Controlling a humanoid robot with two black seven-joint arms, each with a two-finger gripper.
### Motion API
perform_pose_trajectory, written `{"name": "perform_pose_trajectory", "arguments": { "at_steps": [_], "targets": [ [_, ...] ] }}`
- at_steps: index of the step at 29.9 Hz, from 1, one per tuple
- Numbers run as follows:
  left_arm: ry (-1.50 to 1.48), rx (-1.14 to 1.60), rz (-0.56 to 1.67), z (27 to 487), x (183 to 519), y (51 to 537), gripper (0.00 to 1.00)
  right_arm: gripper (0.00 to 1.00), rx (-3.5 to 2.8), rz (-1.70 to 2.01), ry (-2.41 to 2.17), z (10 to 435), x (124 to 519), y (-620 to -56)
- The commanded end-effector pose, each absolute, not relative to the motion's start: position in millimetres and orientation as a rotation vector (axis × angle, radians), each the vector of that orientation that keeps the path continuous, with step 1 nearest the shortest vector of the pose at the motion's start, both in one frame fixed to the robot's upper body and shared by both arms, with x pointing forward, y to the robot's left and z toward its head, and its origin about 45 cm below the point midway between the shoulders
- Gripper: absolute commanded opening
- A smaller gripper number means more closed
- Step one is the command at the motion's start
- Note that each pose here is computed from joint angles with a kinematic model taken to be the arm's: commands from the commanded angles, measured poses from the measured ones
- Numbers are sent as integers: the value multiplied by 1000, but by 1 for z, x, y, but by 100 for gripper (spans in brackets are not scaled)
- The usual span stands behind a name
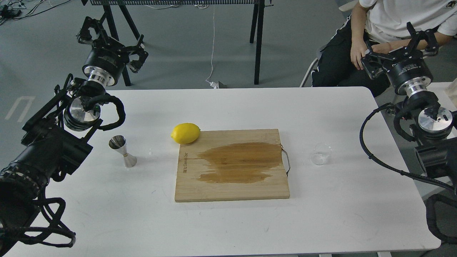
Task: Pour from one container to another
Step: 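Reach the left gripper toward the small metal jigger beside the board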
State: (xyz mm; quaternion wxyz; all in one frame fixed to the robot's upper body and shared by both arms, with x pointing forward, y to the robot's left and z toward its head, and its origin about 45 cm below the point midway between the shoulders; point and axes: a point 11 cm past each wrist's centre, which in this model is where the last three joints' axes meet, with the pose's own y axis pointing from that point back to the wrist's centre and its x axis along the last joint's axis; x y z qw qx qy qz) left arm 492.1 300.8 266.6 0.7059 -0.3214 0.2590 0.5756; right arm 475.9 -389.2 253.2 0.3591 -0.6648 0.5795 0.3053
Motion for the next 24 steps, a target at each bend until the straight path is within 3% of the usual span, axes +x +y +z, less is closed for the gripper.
{"name": "perform_pose_trajectory", "arguments": {
  "at_steps": [1,10,17,24],
  "targets": [
    [571,-715,1283,268,492,303,100,100,-1716,784,1499,254,476,-391],
    [535,-716,1204,289,488,286,100,100,-1705,775,1516,254,474,-399],
    [350,-439,999,319,449,258,99,100,-1675,765,1574,243,462,-420],
    [89,-225,963,343,423,255,99,100,-1658,730,1614,242,455,-435]
  ]
}}
